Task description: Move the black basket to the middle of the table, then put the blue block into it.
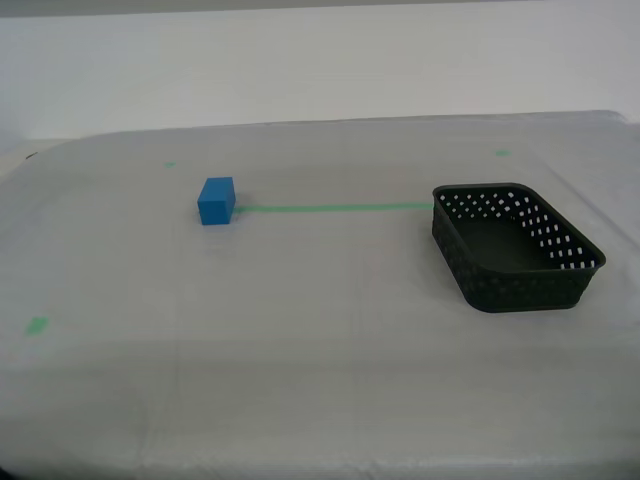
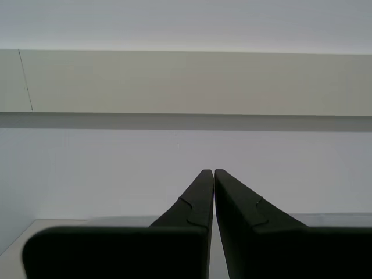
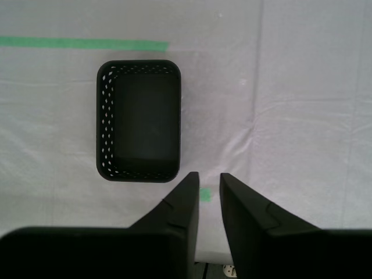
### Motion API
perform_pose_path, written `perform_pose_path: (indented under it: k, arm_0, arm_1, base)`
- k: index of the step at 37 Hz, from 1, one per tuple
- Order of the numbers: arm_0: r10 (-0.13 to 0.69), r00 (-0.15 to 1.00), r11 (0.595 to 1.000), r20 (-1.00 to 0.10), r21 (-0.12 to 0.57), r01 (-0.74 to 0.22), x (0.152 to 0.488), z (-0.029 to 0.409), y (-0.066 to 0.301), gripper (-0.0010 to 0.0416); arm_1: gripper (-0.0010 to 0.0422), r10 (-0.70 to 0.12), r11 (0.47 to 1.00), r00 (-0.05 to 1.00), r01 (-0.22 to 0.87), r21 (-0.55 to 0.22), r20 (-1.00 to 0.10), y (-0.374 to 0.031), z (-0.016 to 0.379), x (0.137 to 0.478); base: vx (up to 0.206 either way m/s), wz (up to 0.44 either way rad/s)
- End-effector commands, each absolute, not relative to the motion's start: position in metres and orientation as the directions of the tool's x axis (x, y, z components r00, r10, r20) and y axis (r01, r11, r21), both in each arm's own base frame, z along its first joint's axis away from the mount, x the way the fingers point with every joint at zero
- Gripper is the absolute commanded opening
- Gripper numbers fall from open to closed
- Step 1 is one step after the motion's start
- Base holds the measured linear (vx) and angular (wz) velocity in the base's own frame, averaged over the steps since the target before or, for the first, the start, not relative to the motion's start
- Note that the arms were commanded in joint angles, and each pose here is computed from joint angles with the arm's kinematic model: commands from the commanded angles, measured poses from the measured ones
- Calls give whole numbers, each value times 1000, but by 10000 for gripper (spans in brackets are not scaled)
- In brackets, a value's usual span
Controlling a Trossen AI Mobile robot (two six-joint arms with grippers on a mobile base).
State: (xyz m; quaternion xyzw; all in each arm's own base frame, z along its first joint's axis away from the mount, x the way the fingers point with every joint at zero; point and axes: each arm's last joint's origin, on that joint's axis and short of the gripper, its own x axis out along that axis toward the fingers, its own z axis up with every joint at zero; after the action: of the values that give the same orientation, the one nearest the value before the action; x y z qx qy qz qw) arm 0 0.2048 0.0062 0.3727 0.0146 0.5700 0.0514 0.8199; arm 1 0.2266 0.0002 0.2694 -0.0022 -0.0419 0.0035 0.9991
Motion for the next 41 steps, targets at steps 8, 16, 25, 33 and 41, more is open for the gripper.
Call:
perform_pose_path:
  k: [8,16,25,33,41]
  arm_0:
    - [59,348,998,-936,46,-46,205,373,6,220]
    - [61,350,998,-935,48,-45,205,373,7,358]
    - [61,353,998,-934,53,-33,205,373,7,384]
    - [62,367,998,-928,55,-28,207,374,7,404]
    - [62,375,998,-925,56,-27,207,374,8,398]
  arm_1:
    - [0,7,1000,996,-7,-3,90,0,270,227]
    - [0,7,1000,996,-7,-3,90,0,270,227]
    - [0,7,1000,996,-7,-3,90,0,270,227]
    - [0,6,1000,996,-6,-3,90,0,270,227]
    - [0,6,1000,996,-6,-3,90,0,270,227]
  base:
    - [0,0]
    - [0,0]
    - [0,0]
    - [0,0]
    - [0,0]
